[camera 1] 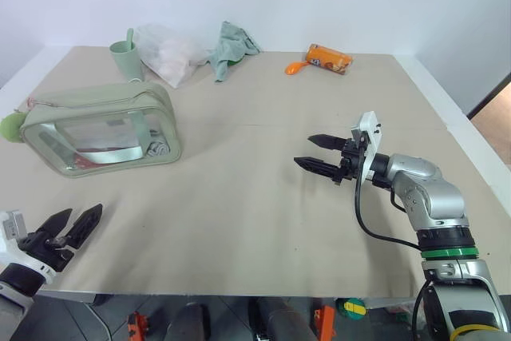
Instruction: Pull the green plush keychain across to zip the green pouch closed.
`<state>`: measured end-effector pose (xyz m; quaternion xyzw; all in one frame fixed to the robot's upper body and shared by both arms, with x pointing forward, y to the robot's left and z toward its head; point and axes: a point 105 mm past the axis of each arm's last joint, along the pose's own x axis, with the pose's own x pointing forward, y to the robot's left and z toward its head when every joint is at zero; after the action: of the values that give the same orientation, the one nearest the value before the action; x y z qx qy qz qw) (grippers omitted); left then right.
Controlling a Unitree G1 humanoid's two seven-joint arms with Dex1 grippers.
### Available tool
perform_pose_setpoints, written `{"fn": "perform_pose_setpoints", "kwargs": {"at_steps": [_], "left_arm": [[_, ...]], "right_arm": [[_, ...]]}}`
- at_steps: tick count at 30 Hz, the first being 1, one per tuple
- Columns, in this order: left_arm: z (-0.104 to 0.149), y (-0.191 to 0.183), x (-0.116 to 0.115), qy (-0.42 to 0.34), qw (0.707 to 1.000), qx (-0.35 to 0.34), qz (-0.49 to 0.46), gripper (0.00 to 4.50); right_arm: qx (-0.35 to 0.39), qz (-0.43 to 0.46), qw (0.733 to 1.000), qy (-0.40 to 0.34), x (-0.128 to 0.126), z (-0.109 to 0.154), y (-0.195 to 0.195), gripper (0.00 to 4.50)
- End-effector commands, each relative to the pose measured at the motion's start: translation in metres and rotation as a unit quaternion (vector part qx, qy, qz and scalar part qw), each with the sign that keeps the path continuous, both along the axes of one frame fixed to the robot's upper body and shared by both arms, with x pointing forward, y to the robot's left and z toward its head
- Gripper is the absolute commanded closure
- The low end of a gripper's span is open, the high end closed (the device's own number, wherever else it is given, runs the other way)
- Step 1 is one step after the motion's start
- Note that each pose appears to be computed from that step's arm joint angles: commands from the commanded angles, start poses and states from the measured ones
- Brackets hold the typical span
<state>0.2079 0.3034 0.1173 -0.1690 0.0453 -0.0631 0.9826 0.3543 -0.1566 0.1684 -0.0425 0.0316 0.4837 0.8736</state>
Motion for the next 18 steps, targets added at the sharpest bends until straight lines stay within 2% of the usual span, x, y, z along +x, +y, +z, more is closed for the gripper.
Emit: {"fn": "perform_pose_setpoints", "kwargs": {"at_steps": [1, 4, 10, 14, 18], "left_arm": [[0.023, 0.0, 0.007, -0.04, 0.998, 0.043, -0.009, 0.18], [0.058, 0.005, 0.029, -0.074, 0.989, 0.123, -0.033, 0.18], [0.111, -0.005, 0.045, -0.117, 0.962, 0.215, -0.123, 0.18], [0.149, -0.022, 0.056, -0.143, 0.922, 0.302, -0.196, 0.18], [0.178, -0.019, 0.076, -0.159, 0.88, 0.396, -0.209, 0.18]], "right_arm": [[-0.003, 0.013, 1.0, -0.026, 0.0, 0.013, 0.005, 0.13], [-0.01, 0.018, 0.999, -0.026, -0.004, 0.012, 0.005, 0.13], [-0.011, 0.021, 0.999, -0.024, -0.01, 0.011, 0.007, 0.13], [-0.015, 0.019, 1.0, -0.02, -0.013, 0.007, 0.007, 0.13], [-0.004, 0.027, 1.0, -0.016, -0.019, 0.007, 0.014, 0.13]]}}
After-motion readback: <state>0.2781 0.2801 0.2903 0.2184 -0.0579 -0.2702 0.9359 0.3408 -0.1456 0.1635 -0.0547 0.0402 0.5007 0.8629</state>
